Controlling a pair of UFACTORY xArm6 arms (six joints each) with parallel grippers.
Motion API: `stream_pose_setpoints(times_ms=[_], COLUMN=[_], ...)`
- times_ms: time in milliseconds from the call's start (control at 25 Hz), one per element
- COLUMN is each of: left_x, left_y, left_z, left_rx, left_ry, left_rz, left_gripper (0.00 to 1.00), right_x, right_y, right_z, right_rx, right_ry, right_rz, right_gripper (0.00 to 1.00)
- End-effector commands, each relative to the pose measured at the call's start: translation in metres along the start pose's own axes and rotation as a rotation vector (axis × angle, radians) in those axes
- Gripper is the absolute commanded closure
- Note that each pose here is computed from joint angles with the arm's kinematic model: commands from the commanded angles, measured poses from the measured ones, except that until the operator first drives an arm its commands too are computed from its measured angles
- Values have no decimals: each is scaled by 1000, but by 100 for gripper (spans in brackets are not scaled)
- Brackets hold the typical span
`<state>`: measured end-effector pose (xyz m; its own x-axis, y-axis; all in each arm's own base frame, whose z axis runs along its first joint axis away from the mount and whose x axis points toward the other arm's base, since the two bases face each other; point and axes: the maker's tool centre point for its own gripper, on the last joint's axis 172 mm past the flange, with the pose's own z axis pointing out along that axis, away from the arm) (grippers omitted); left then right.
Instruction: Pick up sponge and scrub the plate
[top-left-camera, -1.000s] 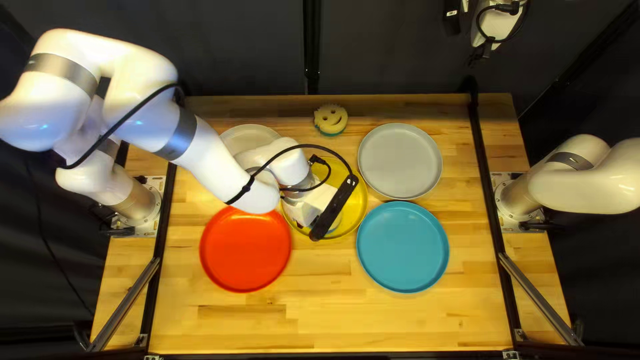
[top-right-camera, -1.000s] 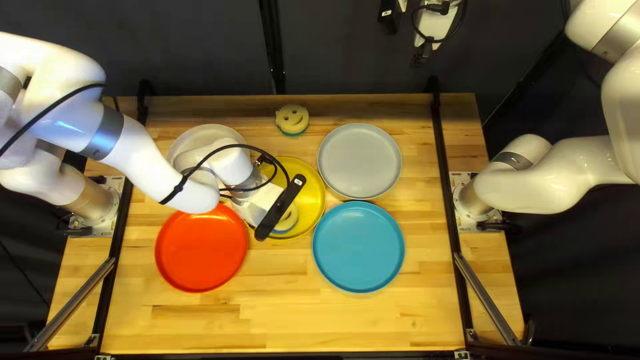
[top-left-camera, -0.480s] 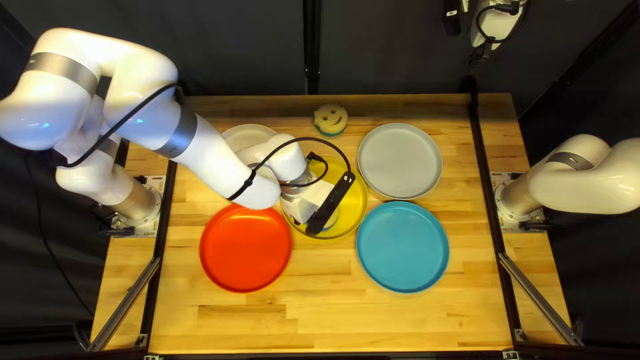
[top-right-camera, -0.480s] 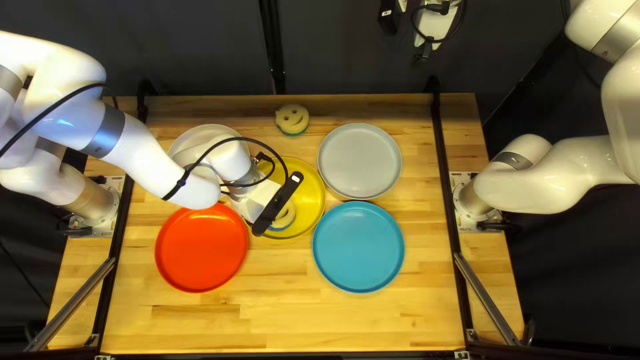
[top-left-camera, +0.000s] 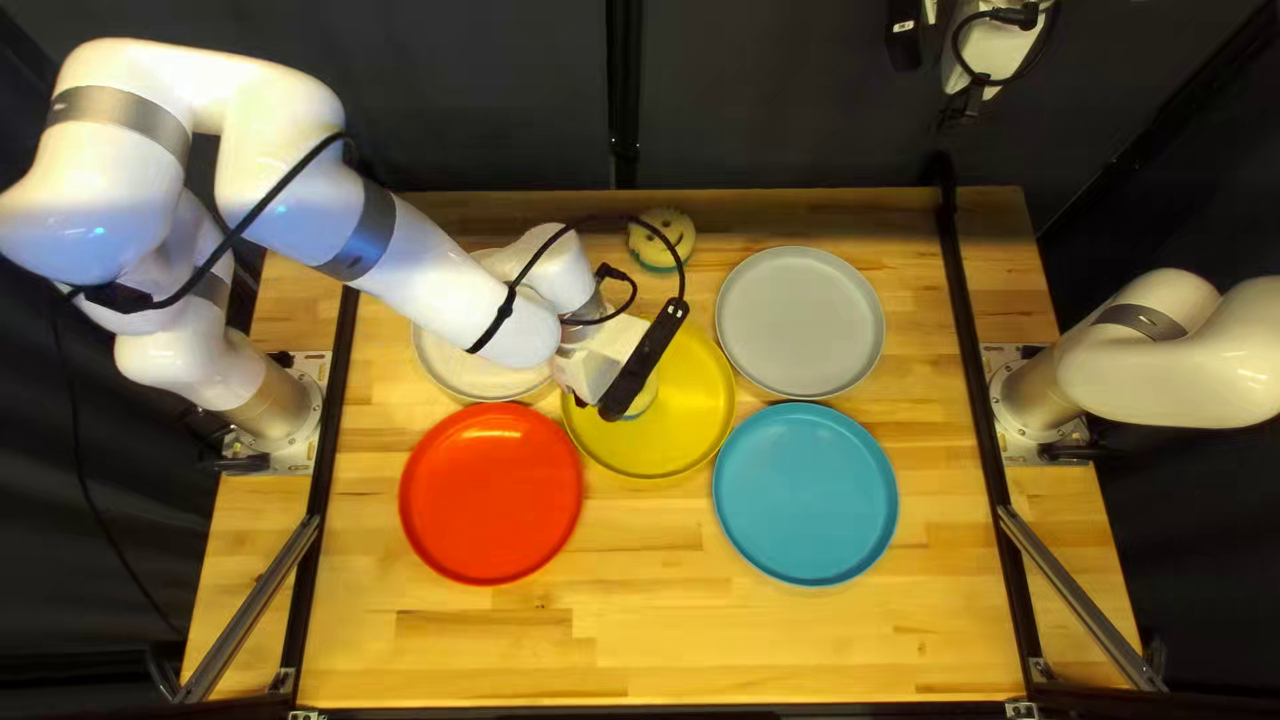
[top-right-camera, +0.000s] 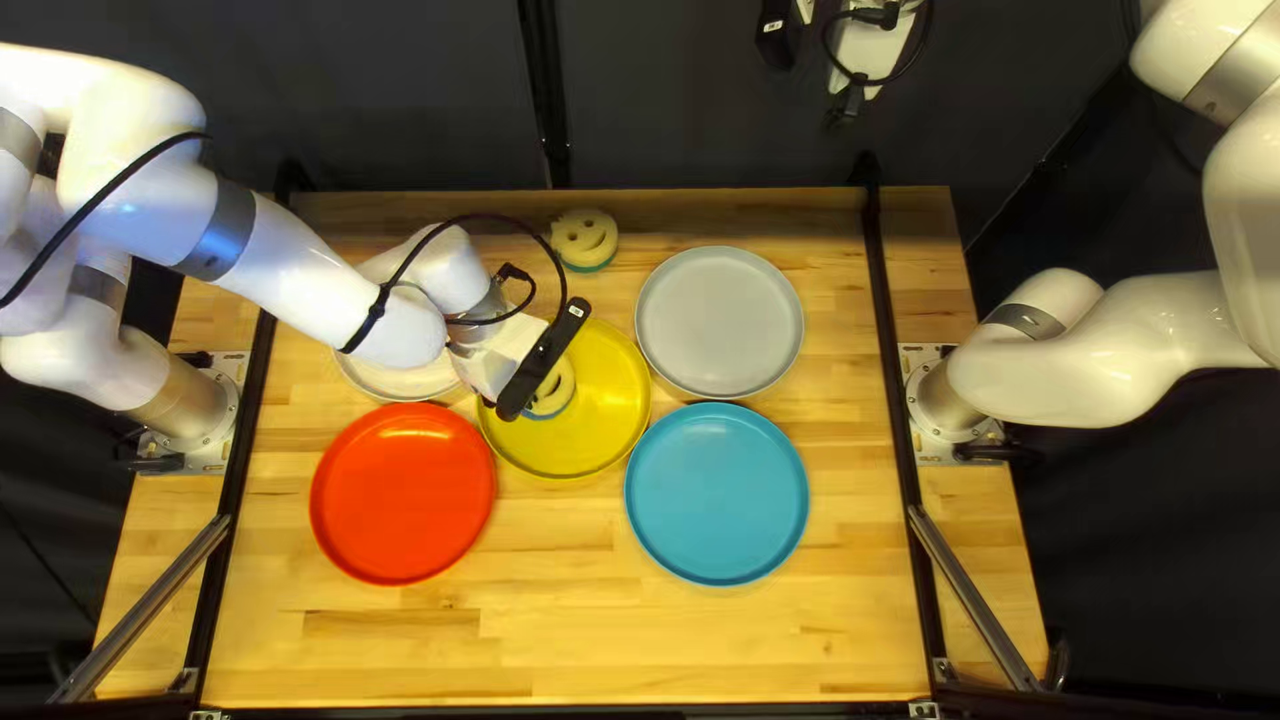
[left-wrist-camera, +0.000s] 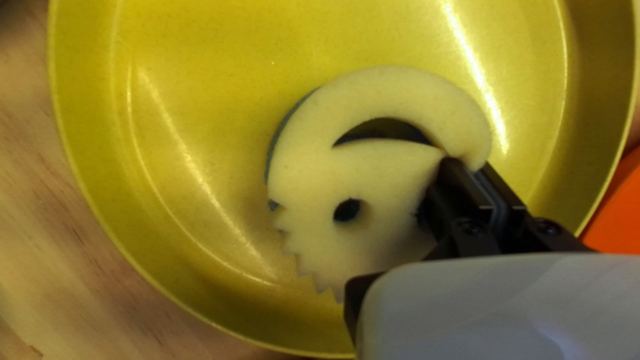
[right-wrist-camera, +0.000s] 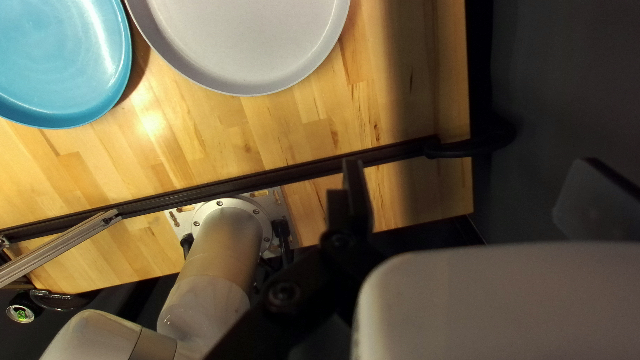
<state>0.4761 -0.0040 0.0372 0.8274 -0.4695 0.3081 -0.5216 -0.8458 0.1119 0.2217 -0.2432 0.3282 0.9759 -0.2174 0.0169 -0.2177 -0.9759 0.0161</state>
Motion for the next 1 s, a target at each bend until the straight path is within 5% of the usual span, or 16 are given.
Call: stream_pose_setpoints(times_ms=[40,520,1000], left_x=[9,78,58], left_y=[0,47,34], left_z=[2,12,18], left_rx=[4,6,-5], left_ry=[0,-5,-13], left_rz=[8,82,79], left_gripper=[100,100,100], right_x=[0,0,0], right_y=[0,0,0], right_z=[0,0,0], right_rx=[0,0,0], right_ry=[0,0,0], right_rz=[0,0,0], right_gripper=[0,0,0])
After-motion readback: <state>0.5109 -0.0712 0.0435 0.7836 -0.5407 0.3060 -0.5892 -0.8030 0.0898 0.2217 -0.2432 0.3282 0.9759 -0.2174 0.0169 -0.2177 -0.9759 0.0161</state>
